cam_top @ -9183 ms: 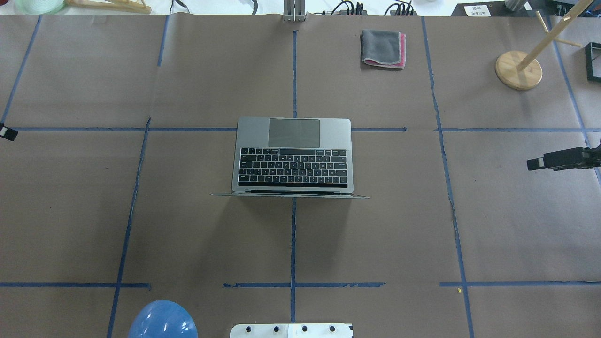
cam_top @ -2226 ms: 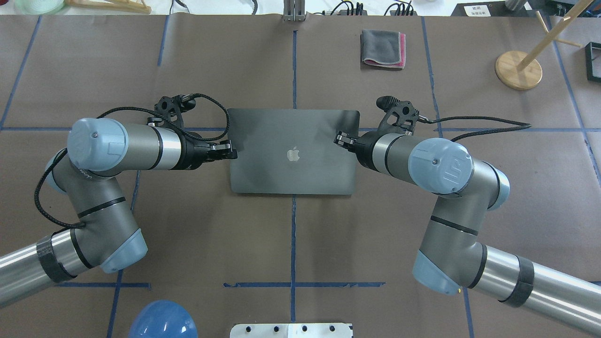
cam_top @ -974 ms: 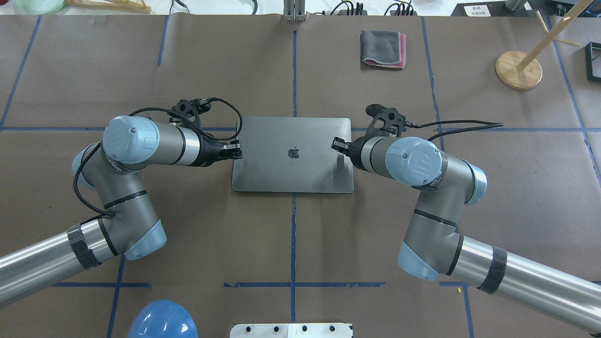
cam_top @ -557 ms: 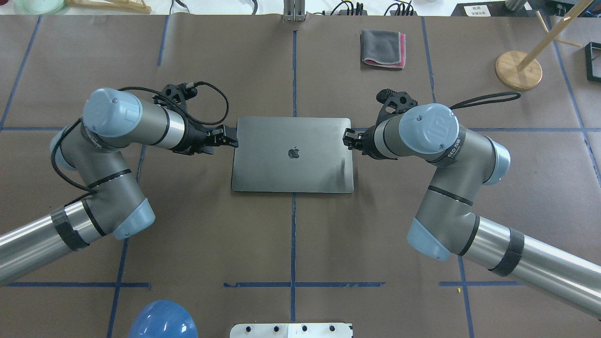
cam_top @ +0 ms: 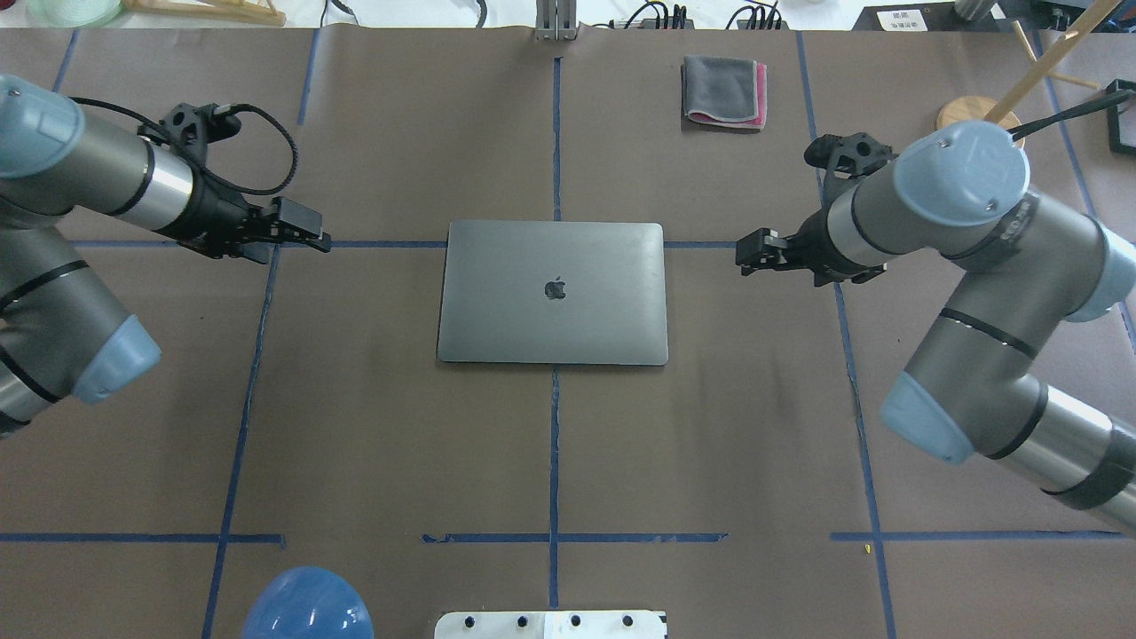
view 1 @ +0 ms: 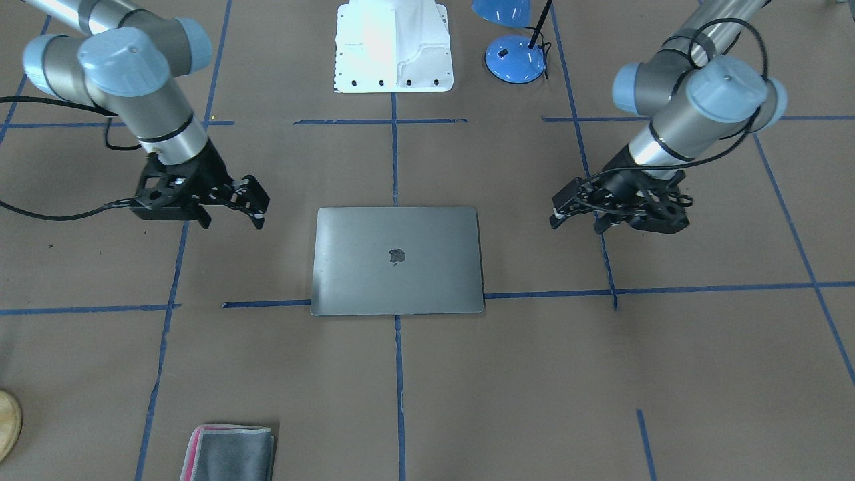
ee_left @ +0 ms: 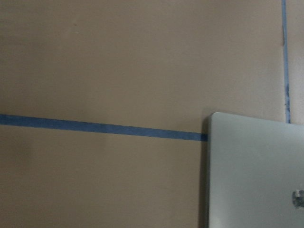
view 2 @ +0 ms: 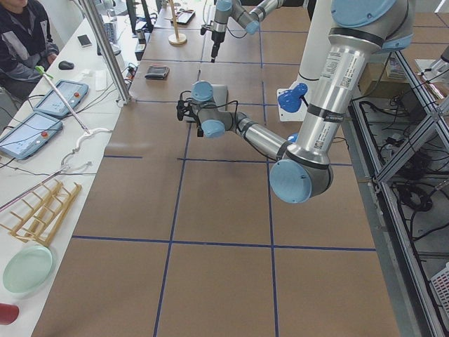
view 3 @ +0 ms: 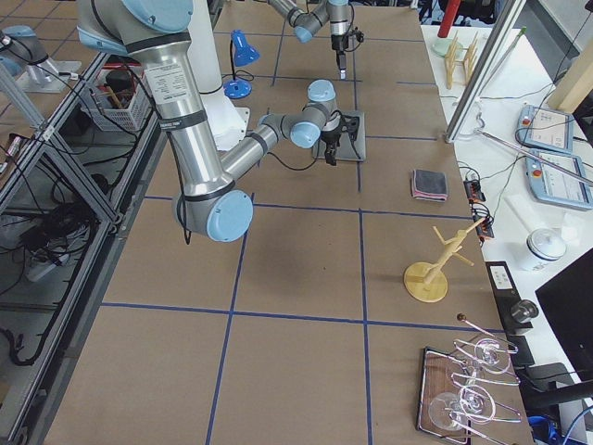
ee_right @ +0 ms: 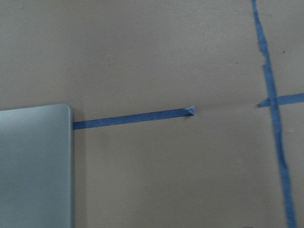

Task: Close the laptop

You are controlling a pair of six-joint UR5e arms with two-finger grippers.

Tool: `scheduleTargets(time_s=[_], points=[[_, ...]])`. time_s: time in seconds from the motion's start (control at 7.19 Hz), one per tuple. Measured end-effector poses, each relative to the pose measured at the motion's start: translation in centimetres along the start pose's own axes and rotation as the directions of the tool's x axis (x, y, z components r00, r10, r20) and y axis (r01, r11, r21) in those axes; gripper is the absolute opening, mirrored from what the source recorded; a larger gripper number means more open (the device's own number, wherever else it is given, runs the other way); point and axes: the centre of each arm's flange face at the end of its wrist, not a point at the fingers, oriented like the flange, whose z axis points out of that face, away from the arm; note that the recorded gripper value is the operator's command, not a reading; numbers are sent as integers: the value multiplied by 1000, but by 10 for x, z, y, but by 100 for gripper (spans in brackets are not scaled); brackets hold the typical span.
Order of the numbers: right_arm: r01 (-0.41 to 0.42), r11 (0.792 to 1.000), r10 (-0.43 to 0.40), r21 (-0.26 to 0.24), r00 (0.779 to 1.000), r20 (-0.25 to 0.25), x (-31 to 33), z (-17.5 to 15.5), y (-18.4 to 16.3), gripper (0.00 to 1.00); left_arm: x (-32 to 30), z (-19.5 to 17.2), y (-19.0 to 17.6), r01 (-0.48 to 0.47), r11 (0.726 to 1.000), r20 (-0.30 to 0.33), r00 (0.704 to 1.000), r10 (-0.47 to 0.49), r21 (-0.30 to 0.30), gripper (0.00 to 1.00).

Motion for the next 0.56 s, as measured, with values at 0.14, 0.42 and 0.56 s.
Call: scheduleTargets(time_s=[0.14,0.42,0.56], points=[[53,998,-54,-28,998,-21,52,-20,-10,100,-55,-29,-5,-48,999,29,998,48,-4,100],[174,982,-178,-73,982,-60,156,-57,-24,100,-146,-82,-14,-142,990,109,984,143,-16,100],[230,969,-238,-91,968,-80,205,-73,-29,100,-189,-113,-23,-193,980,170,966,197,-39,100]])
